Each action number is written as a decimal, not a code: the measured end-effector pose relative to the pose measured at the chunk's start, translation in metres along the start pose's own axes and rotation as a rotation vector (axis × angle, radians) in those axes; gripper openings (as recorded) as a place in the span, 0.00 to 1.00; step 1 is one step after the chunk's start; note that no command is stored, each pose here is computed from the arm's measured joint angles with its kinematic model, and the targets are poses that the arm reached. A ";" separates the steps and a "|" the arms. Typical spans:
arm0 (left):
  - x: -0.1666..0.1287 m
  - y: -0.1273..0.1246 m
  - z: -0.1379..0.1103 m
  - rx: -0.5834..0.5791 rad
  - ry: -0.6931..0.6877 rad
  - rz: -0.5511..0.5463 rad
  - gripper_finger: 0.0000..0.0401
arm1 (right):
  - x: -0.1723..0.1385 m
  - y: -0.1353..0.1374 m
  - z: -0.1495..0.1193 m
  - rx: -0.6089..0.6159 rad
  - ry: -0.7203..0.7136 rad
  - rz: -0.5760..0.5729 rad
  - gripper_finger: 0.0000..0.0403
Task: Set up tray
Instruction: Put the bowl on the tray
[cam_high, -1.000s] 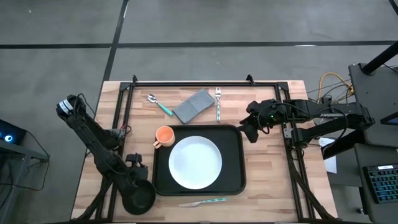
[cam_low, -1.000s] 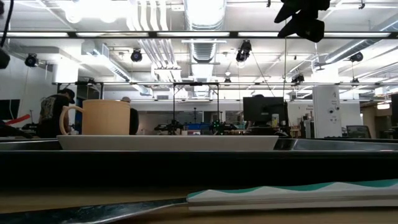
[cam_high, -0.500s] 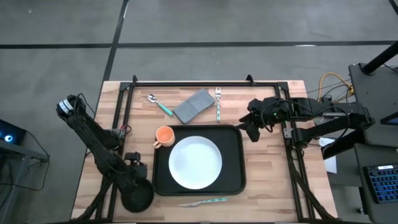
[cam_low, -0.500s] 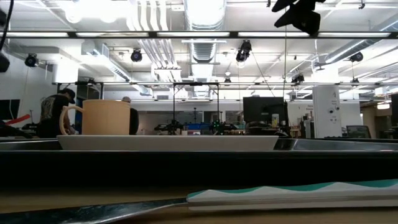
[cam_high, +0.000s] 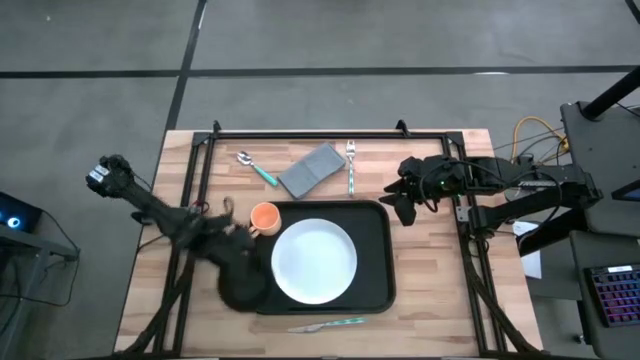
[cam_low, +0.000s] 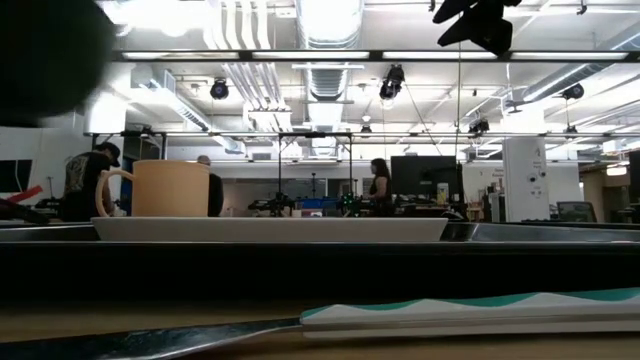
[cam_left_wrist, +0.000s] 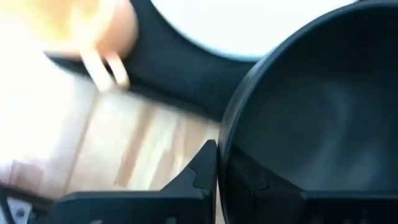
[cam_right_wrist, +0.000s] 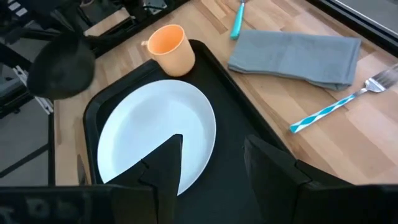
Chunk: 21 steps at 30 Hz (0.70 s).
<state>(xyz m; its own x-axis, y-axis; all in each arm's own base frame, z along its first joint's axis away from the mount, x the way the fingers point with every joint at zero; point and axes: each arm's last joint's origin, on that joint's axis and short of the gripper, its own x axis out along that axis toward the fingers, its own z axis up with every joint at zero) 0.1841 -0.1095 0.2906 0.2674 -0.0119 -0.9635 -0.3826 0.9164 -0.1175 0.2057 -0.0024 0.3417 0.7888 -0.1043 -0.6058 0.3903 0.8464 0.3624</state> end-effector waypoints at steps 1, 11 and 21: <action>0.000 0.003 0.010 -0.024 -0.015 0.004 0.00 | 0.000 0.000 0.000 0.000 0.000 0.000 0.40; 0.031 0.030 0.106 -0.104 -0.258 0.063 0.00 | 0.000 0.000 0.000 -0.003 0.000 0.000 0.40; 0.071 0.019 0.147 -0.134 -0.158 0.024 0.00 | 0.000 0.000 0.000 -0.017 -0.001 0.000 0.40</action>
<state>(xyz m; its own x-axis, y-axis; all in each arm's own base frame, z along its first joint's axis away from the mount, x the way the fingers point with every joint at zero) 0.3259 -0.0341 0.2557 0.3884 0.0825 -0.9178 -0.5023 0.8539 -0.1359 0.2059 -0.0024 0.3415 0.7892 -0.1043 -0.6052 0.3821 0.8549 0.3509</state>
